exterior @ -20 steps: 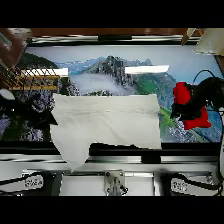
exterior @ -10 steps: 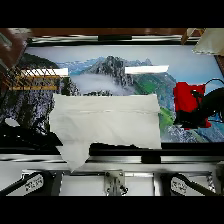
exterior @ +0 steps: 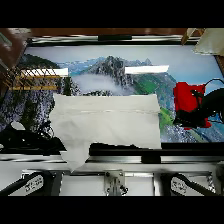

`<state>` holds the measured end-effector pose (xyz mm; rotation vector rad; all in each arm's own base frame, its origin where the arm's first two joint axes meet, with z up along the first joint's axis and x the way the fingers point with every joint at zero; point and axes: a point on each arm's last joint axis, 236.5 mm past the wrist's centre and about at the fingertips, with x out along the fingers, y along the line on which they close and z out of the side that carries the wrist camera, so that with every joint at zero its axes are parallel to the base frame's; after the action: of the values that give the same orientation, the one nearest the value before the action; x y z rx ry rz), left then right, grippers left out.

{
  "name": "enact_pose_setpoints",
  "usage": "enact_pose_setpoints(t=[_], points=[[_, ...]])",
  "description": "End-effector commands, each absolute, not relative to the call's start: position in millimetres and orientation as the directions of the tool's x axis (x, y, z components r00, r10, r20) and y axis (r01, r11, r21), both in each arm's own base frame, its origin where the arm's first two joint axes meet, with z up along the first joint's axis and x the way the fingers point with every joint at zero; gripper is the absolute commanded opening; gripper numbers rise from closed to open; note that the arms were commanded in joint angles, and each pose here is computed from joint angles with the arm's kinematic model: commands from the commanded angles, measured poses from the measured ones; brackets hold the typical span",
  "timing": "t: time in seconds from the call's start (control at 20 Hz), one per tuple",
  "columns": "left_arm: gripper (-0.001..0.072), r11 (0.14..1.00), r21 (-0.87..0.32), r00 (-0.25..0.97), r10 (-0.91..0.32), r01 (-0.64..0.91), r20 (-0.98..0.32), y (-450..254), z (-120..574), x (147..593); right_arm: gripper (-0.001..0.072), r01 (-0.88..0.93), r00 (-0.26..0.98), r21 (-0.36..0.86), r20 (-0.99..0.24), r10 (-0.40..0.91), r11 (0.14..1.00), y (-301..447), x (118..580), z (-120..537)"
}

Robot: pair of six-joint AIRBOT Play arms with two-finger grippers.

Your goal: Fold the shirts.

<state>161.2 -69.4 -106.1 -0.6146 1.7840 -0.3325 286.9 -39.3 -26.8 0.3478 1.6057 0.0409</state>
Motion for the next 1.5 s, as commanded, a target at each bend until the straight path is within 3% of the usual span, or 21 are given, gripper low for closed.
enact_pose_setpoints(t=[0.0, 0.05, 0.1, 0.15, 0.35, 0.65, 0.8, 0.9, 1.0, 1.1, 1.15, 1.3, 1.45], points=[[0.0415, 0.818, -0.520, -0.115, -0.558, -0.246, -0.822, -76, -115, 180, 0.0495, 0.203, -0.040, 0.240, -0.967, 0.253, 0.949, -38, 283, -26], [0.0274, 0.817, -0.522, -0.109, -0.558, -0.247, -0.822, -77, -115, 182, 0.0499, 0.206, -0.050, 0.242, -0.965, 0.257, 0.948, -37, 281, -26], [0.0088, 0.818, -0.520, -0.111, -0.557, -0.245, -0.823, -76, -115, 181, 0.0658, 0.196, -0.068, 0.258, -0.959, 0.275, 0.946, -32, 276, -27], [0.0039, 0.820, -0.520, -0.111, -0.556, -0.240, -0.824, -76, -115, 181, 0.0684, 0.188, -0.101, 0.280, -0.948, 0.302, 0.941, -27, 266, -31], [0.0039, 0.819, -0.523, -0.114, -0.557, -0.236, -0.822, -76, -114, 181, 0.0682, 0.267, -0.219, 0.427, -0.846, 0.486, 0.864, 15, 214, -64], [0.0039, 0.808, -0.540, -0.160, -0.581, -0.236, -0.798, -82, -108, 170, 0.0674, 0.244, -0.279, 0.408, -0.840, 0.466, 0.880, 47, 181, -108], [0.0039, 0.809, -0.545, -0.159, -0.581, -0.222, -0.798, -82, -107, 171, 0.0672, 0.260, -0.246, 0.409, -0.848, 0.470, 0.875, 49, 188, -111], [0.0039, 0.808, -0.545, -0.159, -0.582, -0.222, -0.798, -82, -107, 171, 0.0575, 0.283, -0.215, 0.398, -0.860, 0.462, 0.873, 48, 196, -114], [0.0039, 0.808, -0.549, -0.157, -0.583, -0.215, -0.797, -82, -107, 171, 0.0533, 0.303, -0.185, 0.404, -0.863, 0.469, 0.863, 49, 203, -115], [0.0039, 0.811, -0.550, -0.144, -0.580, -0.202, -0.802, -80, -104, 178, 0.0122, 0.308, -0.180, 0.411, -0.861, 0.477, 0.858, 51, 204, -114], [0.0039, 0.813, -0.553, -0.133, -0.577, -0.181, -0.806, -79, -100, 184, 0.0067, 0.305, -0.180, 0.413, -0.860, 0.478, 0.858, 51, 204, -113], [0.0038, 0.807, -0.589, -0.127, -0.589, -0.039, -0.798, -76, -75, 201, 0.0066, 0.243, -0.164, 0.437, -0.861, 0.481, 0.866, 50, 217, -101], [0.0037, 0.823, -0.568, -0.019, -0.568, 0.022, -0.823, -59, -44, 245, 0.0066, 0.203, -0.032, 0.440, -0.890, 0.455, 0.875, 40, 264, -82]])
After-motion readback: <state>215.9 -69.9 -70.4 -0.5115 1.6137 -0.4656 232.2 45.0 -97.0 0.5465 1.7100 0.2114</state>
